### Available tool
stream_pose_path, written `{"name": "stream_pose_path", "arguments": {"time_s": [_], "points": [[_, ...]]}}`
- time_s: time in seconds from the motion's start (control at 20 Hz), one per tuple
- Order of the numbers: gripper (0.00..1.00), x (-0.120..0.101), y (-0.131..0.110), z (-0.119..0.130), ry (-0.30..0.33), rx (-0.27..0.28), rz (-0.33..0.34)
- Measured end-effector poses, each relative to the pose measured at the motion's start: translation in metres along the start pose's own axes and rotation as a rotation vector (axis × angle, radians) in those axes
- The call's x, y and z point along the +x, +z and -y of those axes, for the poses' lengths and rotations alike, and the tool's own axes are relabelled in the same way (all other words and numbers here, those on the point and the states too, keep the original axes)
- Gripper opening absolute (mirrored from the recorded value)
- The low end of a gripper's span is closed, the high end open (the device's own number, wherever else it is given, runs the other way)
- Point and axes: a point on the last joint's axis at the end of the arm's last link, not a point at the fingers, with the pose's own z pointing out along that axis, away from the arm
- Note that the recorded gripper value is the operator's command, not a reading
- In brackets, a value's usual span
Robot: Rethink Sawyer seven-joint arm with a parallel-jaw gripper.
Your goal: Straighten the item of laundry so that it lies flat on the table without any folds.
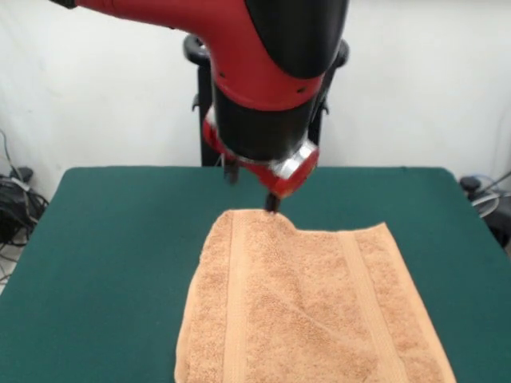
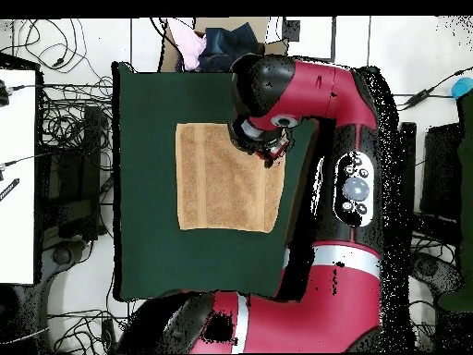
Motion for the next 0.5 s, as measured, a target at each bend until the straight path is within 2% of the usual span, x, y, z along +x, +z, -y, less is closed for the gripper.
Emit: {"name": "stream_pose_path", "arguments": {"time_s": [0.15, 0.3, 0.35, 0.5], "points": [[1.00, -0.015, 0.011, -0.004, -0.006, -0.014, 0.113], [1.00, -0.023, 0.024, -0.007, -0.016, -0.010, 0.185], [1.00, -0.025, 0.036, -0.009, -0.025, -0.003, 0.225], [1.00, -0.024, 0.052, -0.012, -0.038, 0.006, 0.261]]}}
